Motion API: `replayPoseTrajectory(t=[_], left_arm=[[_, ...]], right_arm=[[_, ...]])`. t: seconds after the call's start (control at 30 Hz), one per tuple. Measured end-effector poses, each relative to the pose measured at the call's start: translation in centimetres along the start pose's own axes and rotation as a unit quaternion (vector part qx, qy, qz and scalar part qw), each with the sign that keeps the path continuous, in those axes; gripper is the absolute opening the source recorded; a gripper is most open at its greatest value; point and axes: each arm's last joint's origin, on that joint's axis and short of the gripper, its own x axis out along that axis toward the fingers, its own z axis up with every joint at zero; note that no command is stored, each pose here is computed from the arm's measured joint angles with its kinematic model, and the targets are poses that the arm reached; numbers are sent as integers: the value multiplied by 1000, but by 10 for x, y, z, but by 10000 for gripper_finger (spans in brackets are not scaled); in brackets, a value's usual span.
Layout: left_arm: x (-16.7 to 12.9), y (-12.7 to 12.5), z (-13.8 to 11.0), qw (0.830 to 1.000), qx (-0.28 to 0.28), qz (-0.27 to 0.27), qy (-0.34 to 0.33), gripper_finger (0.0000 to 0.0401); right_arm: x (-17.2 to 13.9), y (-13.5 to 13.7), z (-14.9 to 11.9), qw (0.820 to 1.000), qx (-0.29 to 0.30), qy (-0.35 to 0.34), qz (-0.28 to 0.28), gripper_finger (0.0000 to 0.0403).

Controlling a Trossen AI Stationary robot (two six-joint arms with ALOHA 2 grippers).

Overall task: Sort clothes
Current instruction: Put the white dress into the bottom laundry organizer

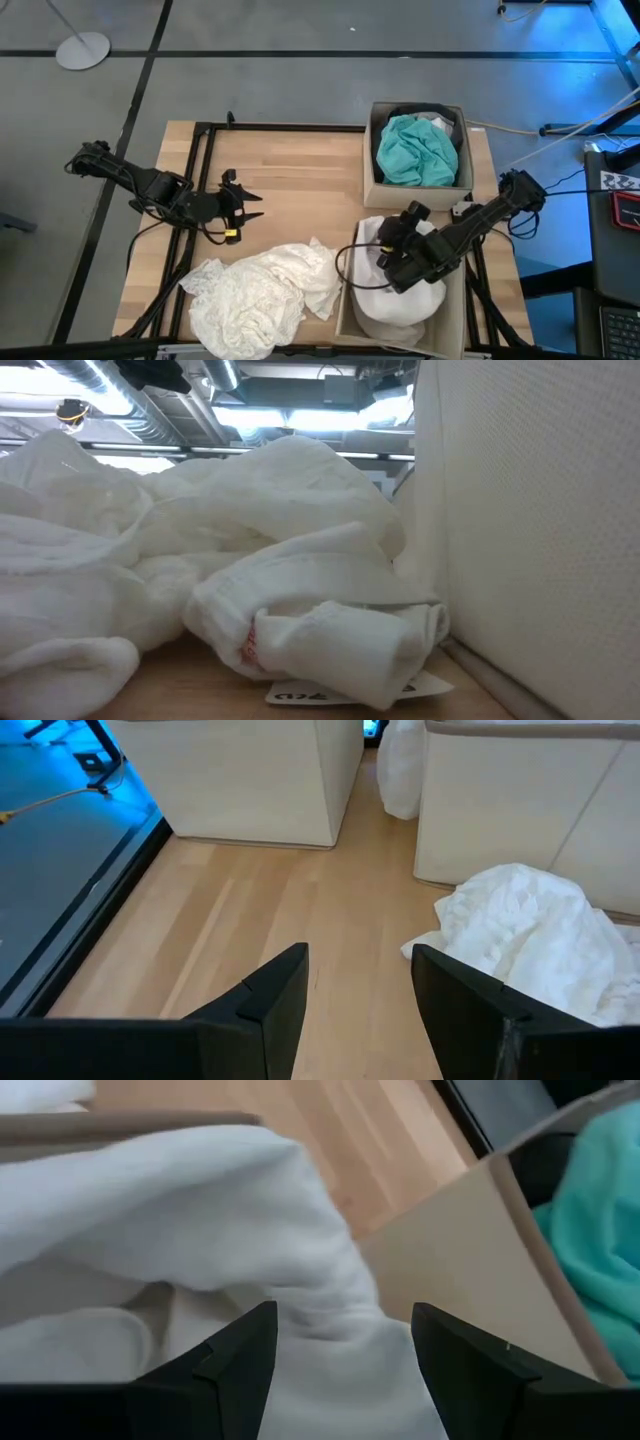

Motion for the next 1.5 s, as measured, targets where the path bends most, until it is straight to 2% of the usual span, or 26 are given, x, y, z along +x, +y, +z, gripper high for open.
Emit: replayPoseTrajectory(t=[0.13, 0.27, 0.37, 0.7, 0.9, 1.03, 1.2, 1.4, 1.5], left_arm=[[0, 0, 0, 1000, 1, 0, 0, 170], [0, 0, 0, 1000, 1, 0, 0, 170], [0, 0, 0, 1000, 0, 0, 0, 170], [0, 0, 0, 1000, 0, 0, 0, 170], [0, 0, 0, 1000, -1, 0, 0, 170], [0, 0, 0, 1000, -2, 0, 0, 170], [0, 0, 0, 1000, -4, 0, 0, 170], [0, 0, 0, 1000, -4, 0, 0, 170], [0, 0, 0, 1000, -4, 0, 0, 170]], right_arm=[[0, 0, 0, 999, -35, -1, 2, 234], [1, 0, 2, 999, -35, -2, 0, 233], [1, 0, 2, 999, -35, -2, 0, 217], [9, 7, -2, 998, -68, 14, -1, 82], [3, 4, 0, 997, -73, 7, -4, 18], [-13, -1, 10, 997, -78, -6, 6, 16], [-29, -6, 23, 997, -72, -26, 30, 43], [-31, -6, 23, 995, -84, -5, 52, 42], [-31, -6, 23, 995, -83, -13, 46, 37]])
